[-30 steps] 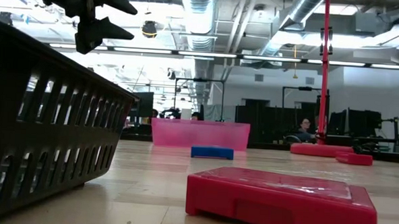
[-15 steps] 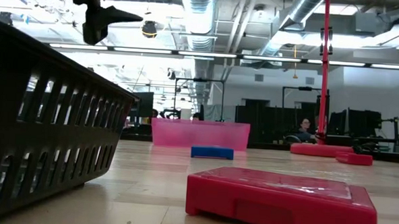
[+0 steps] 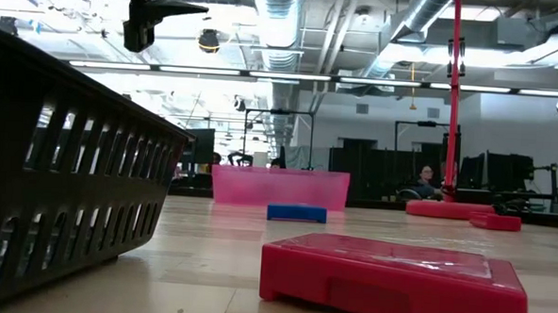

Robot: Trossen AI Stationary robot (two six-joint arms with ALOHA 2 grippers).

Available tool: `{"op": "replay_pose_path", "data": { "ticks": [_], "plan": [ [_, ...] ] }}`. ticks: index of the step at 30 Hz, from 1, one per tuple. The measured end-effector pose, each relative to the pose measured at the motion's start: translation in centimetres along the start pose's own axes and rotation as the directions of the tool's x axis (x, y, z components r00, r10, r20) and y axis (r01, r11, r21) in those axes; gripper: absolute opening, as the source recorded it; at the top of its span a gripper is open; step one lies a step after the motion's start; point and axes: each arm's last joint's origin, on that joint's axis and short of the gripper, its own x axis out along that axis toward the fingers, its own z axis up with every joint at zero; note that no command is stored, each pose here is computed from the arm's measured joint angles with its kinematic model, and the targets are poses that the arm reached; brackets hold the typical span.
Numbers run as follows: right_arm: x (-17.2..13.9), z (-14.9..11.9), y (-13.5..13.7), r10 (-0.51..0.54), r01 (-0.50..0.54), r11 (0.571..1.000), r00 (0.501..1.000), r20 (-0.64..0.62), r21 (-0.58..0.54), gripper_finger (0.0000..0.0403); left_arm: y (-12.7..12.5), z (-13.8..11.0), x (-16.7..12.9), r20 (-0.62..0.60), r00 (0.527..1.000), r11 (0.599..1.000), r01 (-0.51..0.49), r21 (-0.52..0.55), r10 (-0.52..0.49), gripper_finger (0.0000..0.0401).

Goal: Pick & Place Office items
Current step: Put the green and white charger adapter into the pink bin

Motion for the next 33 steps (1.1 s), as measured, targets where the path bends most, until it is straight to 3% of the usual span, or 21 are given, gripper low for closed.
{"op": "replay_pose_path", "data": {
  "ticks": [5,18,26,33],
  "plan": [
    [0.0,-0.1,-0.1,0.000,0.000,1.000,1.000,0.008,-0.007,0.0288,0.0,0.0,0.0,0.003,1.000,1.000,0.001,-0.001,-0.001,0.0204],
    [0.1,-0.2,-0.1,0.004,-0.003,0.999,1.000,0.015,-0.040,0.0160,0.0,0.1,0.0,0.014,1.000,1.000,0.000,-0.002,0.001,0.0204],
    [-0.1,-0.1,0.3,0.020,-0.019,0.999,1.000,0.015,-0.040,0.0169,0.0,0.1,0.0,0.015,1.000,1.000,-0.001,0.004,0.000,0.0204],
    [-1.4,1.3,2.4,0.098,-0.094,0.990,0.995,0.035,-0.103,0.0159,0.0,0.1,0.0,0.014,1.000,1.000,0.000,0.007,0.000,0.0204]
  ]
}}
